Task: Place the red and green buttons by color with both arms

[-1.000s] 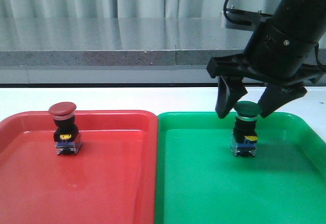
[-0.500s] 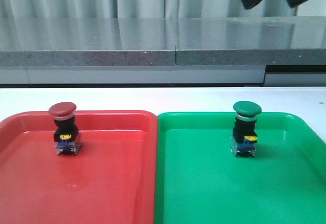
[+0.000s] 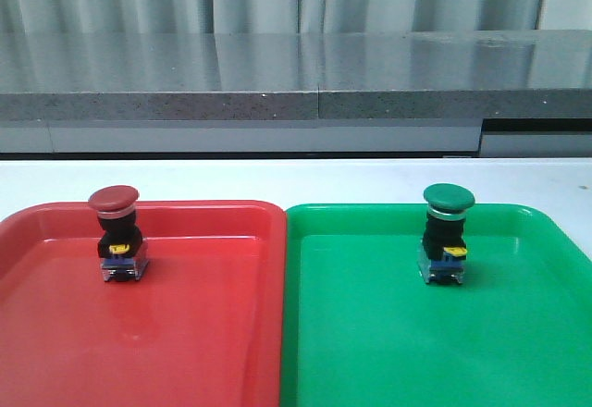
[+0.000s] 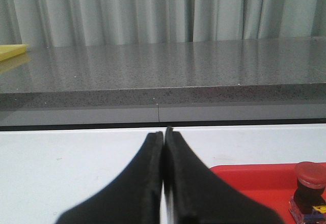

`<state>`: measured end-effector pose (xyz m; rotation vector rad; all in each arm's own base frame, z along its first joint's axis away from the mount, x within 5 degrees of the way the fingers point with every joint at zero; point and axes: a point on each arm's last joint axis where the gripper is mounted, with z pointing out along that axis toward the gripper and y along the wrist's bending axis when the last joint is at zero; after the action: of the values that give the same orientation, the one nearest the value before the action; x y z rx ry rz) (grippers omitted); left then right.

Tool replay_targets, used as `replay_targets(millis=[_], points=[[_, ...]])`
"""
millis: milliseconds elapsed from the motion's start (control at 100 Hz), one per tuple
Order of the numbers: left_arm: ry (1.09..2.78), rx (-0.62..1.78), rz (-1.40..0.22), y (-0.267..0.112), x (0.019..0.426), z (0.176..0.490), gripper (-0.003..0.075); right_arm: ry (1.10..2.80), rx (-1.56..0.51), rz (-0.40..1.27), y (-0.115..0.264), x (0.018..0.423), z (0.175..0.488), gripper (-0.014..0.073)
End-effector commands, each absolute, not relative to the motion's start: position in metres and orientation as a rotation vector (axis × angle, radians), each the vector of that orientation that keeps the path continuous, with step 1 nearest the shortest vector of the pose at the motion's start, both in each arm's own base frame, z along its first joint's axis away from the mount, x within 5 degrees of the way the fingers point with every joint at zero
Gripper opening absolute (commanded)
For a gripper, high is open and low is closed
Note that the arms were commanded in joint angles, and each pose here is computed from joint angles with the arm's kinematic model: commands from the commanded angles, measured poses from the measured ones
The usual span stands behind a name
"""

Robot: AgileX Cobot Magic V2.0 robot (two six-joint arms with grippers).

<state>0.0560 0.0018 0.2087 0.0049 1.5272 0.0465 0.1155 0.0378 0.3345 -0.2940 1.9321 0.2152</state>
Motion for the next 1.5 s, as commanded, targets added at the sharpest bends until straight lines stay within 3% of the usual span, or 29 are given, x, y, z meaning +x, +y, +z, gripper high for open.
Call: replay_targets(millis=[0, 160, 1000, 1489], points=[[1.461, 0.013, 0.019, 0.0, 0.055, 0.203, -0.0019, 1.828, -0.275, 0.213, 0.031, 0.1, 0.343, 0.0146], [1.461, 0.013, 0.019, 0.0, 0.055, 0.203, -0.0019, 1.789, -0.268, 0.217, 0.024, 0.077, 0.336, -0.0077], [1.461, 0.013, 0.019, 0.0, 0.055, 0.203, -0.0019, 1.736, -0.287, 0.163, 0.019, 0.071, 0.331, -0.0069], [1.461, 0.013, 0.019, 0.0, 0.055, 0.203, -0.0019, 1.533, -0.012, 0.04, 0.002, 0.054, 0.255, -0.0069]])
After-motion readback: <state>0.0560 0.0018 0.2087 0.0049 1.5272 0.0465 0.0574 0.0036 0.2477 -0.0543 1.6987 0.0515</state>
